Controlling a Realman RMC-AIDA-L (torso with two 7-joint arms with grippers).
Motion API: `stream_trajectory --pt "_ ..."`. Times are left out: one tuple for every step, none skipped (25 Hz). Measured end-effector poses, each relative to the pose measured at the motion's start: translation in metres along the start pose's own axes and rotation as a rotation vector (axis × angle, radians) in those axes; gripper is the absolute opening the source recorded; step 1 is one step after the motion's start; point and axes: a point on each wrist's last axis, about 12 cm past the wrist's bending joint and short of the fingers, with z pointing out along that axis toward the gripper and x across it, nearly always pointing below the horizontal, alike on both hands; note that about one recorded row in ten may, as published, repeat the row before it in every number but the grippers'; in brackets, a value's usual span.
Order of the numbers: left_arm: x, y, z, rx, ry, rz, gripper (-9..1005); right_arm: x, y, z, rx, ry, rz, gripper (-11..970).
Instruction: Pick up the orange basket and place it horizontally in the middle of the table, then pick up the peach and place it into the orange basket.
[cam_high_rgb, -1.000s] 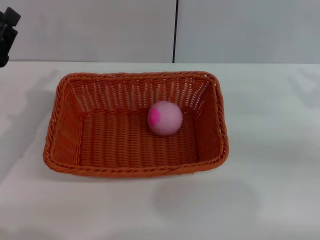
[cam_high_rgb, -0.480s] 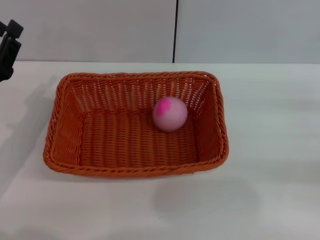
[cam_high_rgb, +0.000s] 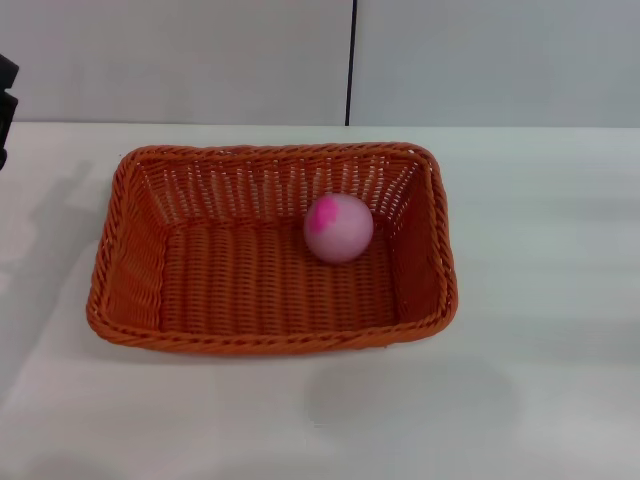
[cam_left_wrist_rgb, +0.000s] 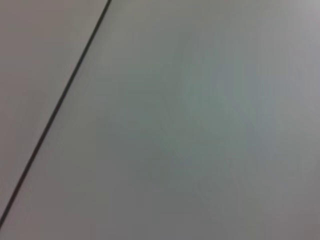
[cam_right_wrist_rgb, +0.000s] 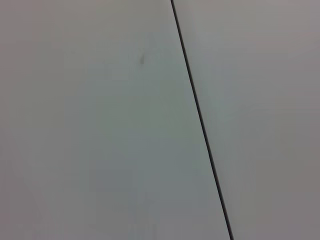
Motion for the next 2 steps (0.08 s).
stream_trajectory --pt "0.0 0.0011 -0.0021 -0.015 -0.003 0.004 466 0.0 0.0 0.0 0.0 0.0 0.0 451" --pt "0.0 0.0011 -0.0021 -0.015 -0.003 0.004 466 0.0006 0.0001 0.0004 0.005 0.0 0.002 451"
